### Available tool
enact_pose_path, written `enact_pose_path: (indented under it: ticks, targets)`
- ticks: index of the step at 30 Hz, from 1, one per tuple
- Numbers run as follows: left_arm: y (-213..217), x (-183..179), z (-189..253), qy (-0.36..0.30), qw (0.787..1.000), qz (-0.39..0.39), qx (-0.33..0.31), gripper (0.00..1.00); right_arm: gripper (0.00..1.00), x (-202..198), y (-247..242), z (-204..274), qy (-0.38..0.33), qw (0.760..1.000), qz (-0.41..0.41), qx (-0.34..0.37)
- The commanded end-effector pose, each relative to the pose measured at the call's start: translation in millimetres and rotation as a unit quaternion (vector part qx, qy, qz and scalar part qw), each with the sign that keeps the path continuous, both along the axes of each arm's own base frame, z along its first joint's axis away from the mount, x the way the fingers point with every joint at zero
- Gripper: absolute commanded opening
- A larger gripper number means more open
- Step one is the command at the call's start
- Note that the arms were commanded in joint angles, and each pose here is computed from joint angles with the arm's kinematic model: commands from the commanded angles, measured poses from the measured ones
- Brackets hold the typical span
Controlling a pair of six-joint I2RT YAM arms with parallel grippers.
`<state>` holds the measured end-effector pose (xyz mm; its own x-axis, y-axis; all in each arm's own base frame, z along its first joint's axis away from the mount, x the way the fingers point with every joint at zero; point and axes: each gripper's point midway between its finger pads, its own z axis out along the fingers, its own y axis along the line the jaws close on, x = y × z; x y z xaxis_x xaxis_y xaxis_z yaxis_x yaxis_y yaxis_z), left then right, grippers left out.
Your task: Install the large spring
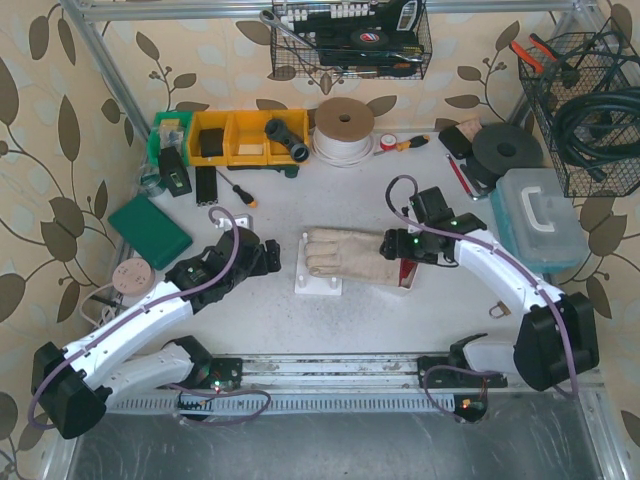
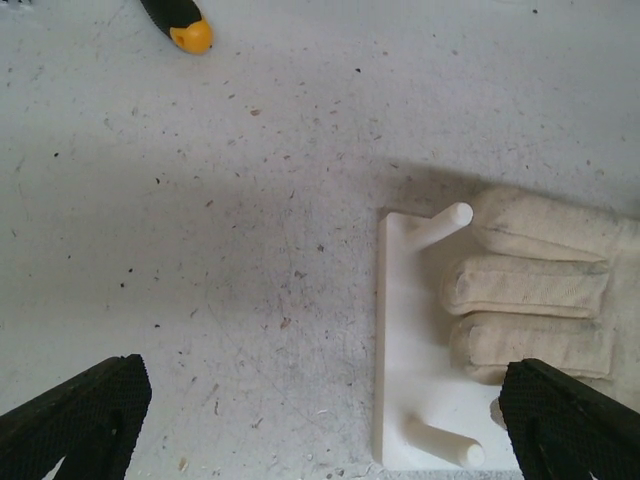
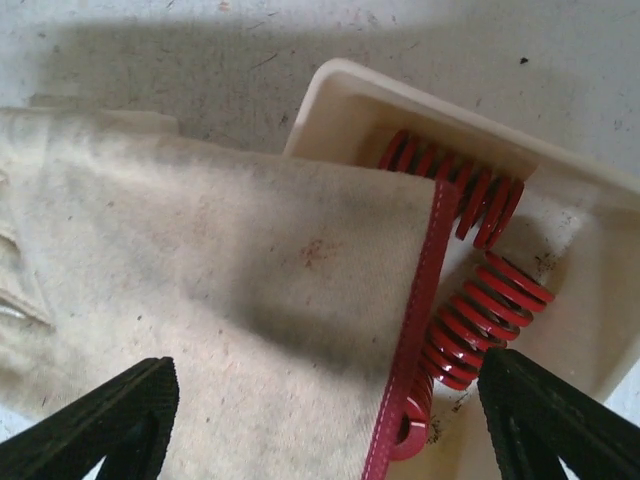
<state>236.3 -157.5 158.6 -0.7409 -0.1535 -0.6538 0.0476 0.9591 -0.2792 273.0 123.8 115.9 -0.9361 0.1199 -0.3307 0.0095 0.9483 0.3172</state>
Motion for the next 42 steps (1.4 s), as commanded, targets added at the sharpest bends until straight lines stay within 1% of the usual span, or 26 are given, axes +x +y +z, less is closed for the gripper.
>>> enact_pose_path:
  ticks: [1, 3, 6, 9, 11, 13, 16, 21, 23, 25, 28, 29, 30, 31, 32, 33, 34, 38, 42]
  targets:
    - [6.4, 6.8, 8.4, -0.020, 0.999, 0.034, -0.005, 0.98, 0.83, 14.3, 2.9, 4.2, -0.016, 1.000, -0.019, 0.007]
    - [6.3, 3.7, 6.9, -0.013, 0.999, 0.032, -0.009, 0.98, 0.83, 14.7, 2.8, -0.5, -0.011, 1.000, -0.022, 0.006]
    - [-4.5, 0.9, 8.1, -0.017, 0.999, 0.004, -0.034, 0.98, 0.82, 14.8, 3.2, -10.2, 0.000, 1.000, -0.025, 0.005]
    - [-0.3, 1.3, 5.6, -0.021, 0.999, 0.015, -0.034, 0.98, 0.72, 14.7, 8.8, -13.9, 0.005, 0.999, -0.026, 0.022]
    - [-2.5, 2.0, 6.5, -0.028, 0.999, 0.008, -0.036, 0.98, 0.67, 14.5, 8.7, -13.3, 0.003, 0.999, -0.028, 0.023]
    - [-4.1, 2.9, 4.8, -0.031, 0.999, 0.004, -0.038, 0.97, 0.63, 13.6, 5.3, -13.8, 0.003, 0.999, -0.031, 0.013]
    - [-5.6, 4.4, 3.8, -0.033, 0.999, 0.000, -0.034, 0.97, 0.63, 11.7, 2.0, -18.8, 0.011, 0.999, -0.033, 0.003]
    - [-13.8, 6.6, 2.9, -0.032, 0.999, -0.017, -0.035, 0.98, 0.64, 7.1, 0.0, -30.4, 0.027, 0.999, -0.036, -0.010]
    - [-23.1, 6.8, 1.8, -0.029, 0.998, -0.036, -0.043, 0.98, 0.65, 6.4, -0.6, -33.4, 0.030, 0.999, -0.036, -0.014]
    - [-37.4, 7.8, 0.0, -0.034, 0.995, -0.062, -0.066, 0.98, 0.65, 5.7, 0.7, -36.9, 0.034, 0.999, -0.034, -0.013]
    - [-40.5, 9.2, 1.5, -0.036, 0.995, -0.063, -0.074, 0.98, 0.65, 4.8, 4.6, -38.8, 0.037, 0.999, -0.028, -0.012]
    - [-39.8, 8.8, 2.4, -0.035, 0.995, -0.060, -0.077, 0.98, 0.62, 4.9, 5.5, -38.7, 0.036, 0.999, -0.026, -0.012]
    - [-39.5, 8.4, 1.7, -0.033, 0.994, -0.053, -0.086, 0.98, 0.57, 4.9, 6.9, -38.0, 0.035, 0.999, -0.023, -0.011]
    - [-41.3, 8.1, 1.1, -0.035, 0.993, -0.050, -0.102, 0.98, 0.47, 5.5, 7.5, -36.7, 0.033, 0.999, -0.021, -0.011]
    - [-43.5, 7.3, -1.7, -0.034, 0.991, -0.048, -0.118, 0.98, 0.32, 5.6, 7.7, -35.4, 0.032, 0.999, -0.020, -0.012]
    - [-44.2, 6.1, -5.2, -0.033, 0.990, -0.047, -0.125, 0.97, 0.14, 5.9, 7.7, -33.1, 0.030, 0.999, -0.019, -0.013]
    - [-42.5, 5.1, -6.7, -0.031, 0.991, -0.046, -0.122, 0.97, 0.00, 6.1, 7.0, -30.4, 0.029, 0.999, -0.020, -0.016]
    - [-43.4, 6.1, -3.5, -0.039, 0.991, -0.056, -0.115, 0.97, 0.00, 8.0, 4.3, -11.8, 0.013, 0.999, -0.019, -0.024]
    - [-48.1, 6.6, -4.6, -0.032, 0.991, -0.067, -0.109, 0.97, 0.00, 15.2, 6.6, 21.4, -0.016, 1.000, -0.018, -0.016]
